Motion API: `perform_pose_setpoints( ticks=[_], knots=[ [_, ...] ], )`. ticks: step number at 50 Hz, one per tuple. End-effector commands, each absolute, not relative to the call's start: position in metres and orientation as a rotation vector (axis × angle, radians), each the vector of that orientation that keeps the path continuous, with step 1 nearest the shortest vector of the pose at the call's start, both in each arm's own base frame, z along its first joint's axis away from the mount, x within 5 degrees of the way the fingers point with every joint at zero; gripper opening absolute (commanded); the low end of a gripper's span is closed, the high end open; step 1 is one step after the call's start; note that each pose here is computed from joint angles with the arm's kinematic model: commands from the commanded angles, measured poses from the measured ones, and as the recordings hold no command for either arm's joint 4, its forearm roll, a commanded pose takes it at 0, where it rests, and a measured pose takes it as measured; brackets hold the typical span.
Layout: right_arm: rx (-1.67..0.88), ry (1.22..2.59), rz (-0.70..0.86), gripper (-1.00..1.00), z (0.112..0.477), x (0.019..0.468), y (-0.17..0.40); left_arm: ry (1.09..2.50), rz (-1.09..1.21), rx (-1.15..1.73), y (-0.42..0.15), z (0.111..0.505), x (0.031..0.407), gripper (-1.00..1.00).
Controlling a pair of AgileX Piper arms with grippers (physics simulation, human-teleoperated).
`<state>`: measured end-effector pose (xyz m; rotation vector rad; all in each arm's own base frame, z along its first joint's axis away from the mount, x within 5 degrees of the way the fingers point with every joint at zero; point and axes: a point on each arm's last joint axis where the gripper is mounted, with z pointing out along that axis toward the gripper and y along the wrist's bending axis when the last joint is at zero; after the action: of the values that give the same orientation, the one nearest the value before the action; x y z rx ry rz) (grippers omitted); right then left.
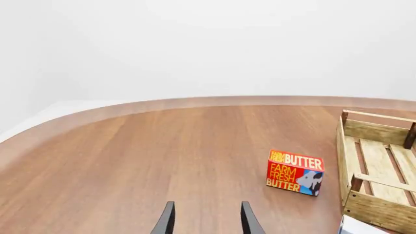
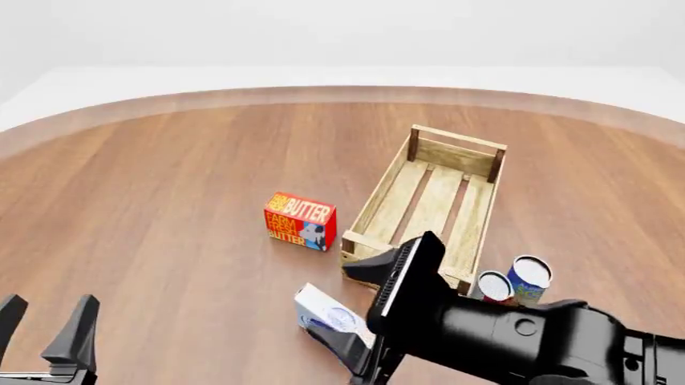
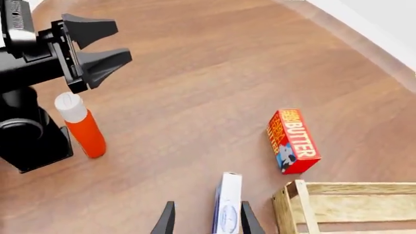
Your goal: Pick up the ketchup, and put it in the wooden tray.
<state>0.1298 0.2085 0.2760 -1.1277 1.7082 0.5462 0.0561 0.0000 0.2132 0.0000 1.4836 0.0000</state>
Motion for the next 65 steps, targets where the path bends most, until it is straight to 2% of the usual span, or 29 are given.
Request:
perform_pose_setpoints(
  ticks=[1,23,45,50,51,65],
  knots=[
    [-1.187,1.735,0.597,1.0,0.269,0.128,0.242,1.484,0.0,0.0,0.0,0.213,0.056,1.0],
    [-1.244,1.747,0.666,1.0,0.268,0.123,0.293,1.484,0.0,0.0,0.0,0.213,0.056,1.0],
    [-1.375,1.721,0.734,1.0,0.24,0.101,0.367,1.484,0.0,0.0,0.0,0.213,0.056,1.0],
    [-1.418,1.704,0.749,1.0,0.233,0.091,0.389,1.484,0.0,0.0,0.0,0.213,0.056,1.0],
    [-1.512,1.669,0.766,1.0,0.219,0.067,0.421,1.484,0.0,0.0,0.0,0.213,0.056,1.0],
    [-1.558,1.659,0.762,1.0,0.207,0.057,0.429,1.484,0.0,0.0,0.0,0.213,0.056,1.0]
  ],
)
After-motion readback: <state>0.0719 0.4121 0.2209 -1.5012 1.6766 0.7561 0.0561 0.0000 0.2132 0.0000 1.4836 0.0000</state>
